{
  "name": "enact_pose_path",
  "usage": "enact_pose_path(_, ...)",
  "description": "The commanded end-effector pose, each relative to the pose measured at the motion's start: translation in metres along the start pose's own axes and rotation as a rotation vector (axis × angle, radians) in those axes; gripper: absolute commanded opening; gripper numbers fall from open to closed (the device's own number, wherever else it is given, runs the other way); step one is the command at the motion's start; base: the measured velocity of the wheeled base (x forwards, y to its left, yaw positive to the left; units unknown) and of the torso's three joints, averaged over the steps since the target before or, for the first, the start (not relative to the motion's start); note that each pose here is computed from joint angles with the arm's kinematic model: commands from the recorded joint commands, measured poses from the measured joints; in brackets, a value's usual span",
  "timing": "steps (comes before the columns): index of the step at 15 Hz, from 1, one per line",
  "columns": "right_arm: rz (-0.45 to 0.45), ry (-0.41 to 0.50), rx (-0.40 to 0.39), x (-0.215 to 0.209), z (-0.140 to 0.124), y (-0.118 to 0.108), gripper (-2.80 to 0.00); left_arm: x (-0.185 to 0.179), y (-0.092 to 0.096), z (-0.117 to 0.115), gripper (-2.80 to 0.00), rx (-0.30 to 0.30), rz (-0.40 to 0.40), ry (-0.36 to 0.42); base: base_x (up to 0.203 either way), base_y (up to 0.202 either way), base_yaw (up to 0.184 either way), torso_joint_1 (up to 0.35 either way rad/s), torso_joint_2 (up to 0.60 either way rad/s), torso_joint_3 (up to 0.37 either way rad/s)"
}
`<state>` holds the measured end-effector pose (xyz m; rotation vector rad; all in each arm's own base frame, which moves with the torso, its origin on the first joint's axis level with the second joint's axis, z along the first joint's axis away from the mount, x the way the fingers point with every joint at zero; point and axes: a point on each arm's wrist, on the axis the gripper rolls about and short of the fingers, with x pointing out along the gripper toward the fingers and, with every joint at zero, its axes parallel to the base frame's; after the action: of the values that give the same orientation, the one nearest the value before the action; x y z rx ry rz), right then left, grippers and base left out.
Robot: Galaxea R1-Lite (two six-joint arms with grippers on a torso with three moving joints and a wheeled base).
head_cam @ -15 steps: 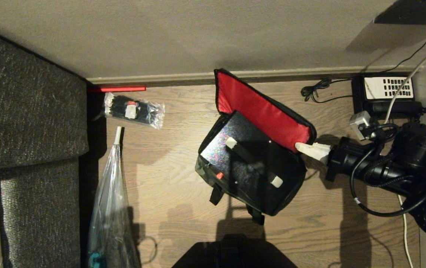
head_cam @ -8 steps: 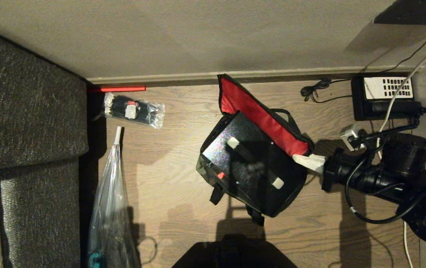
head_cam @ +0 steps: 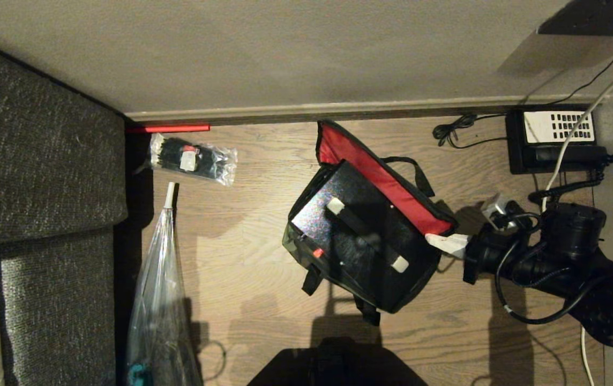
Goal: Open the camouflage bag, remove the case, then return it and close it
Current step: Close the top of the storage box
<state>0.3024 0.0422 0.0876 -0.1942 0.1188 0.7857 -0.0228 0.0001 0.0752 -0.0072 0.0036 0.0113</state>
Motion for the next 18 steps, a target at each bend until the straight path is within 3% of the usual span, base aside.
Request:
enact_pose_path(1, -0.007, 0.019, -0.008, 0.000, -0.007, -0.004, -2.80, 0.000, 0.000, -0.001, -2.80, 0.000, 0.001, 0.003, 0.000, 0.000, 0.000, 0.000, 0.00, 0.000)
enact_pose_path(7, -0.037, 0.048, -0.048, 0.001, -0.021, -0.017, -2.80, 0.000, 0.000, -0.001, -2.80, 0.000, 0.001, 0.003, 0.000, 0.000, 0.000, 0.000, 0.00, 0.000)
enact_pose_path(8, -0.046, 0.042, -0.049, 0.001, -0.020, -0.021, -0.70, 0.000, 0.000, -0.001, -2.80, 0.000, 0.001, 0.003, 0.000, 0.000, 0.000, 0.000, 0.00, 0.000)
enact_pose_path(9, -0.048, 0.035, -0.055, 0.001, -0.018, -0.022, 0.00, 0.000, 0.000, -0.001, -2.80, 0.000, 0.001, 0.003, 0.000, 0.000, 0.000, 0.000, 0.00, 0.000)
enact_pose_path(15, -0.078, 0.001, -0.075, -0.008, 0.003, -0.027, 0.00, 0.000, 0.000, -0.001, -2.80, 0.000, 0.001, 0.003, 0.000, 0.000, 0.000, 0.000, 0.00, 0.000)
enact_pose_path(18, -0.083, -0.038, -0.110, -0.016, 0.026, -0.027, 0.00, 0.000, 0.000, -0.001, -2.80, 0.000, 0.001, 0.003, 0.000, 0.000, 0.000, 0.000, 0.00, 0.000)
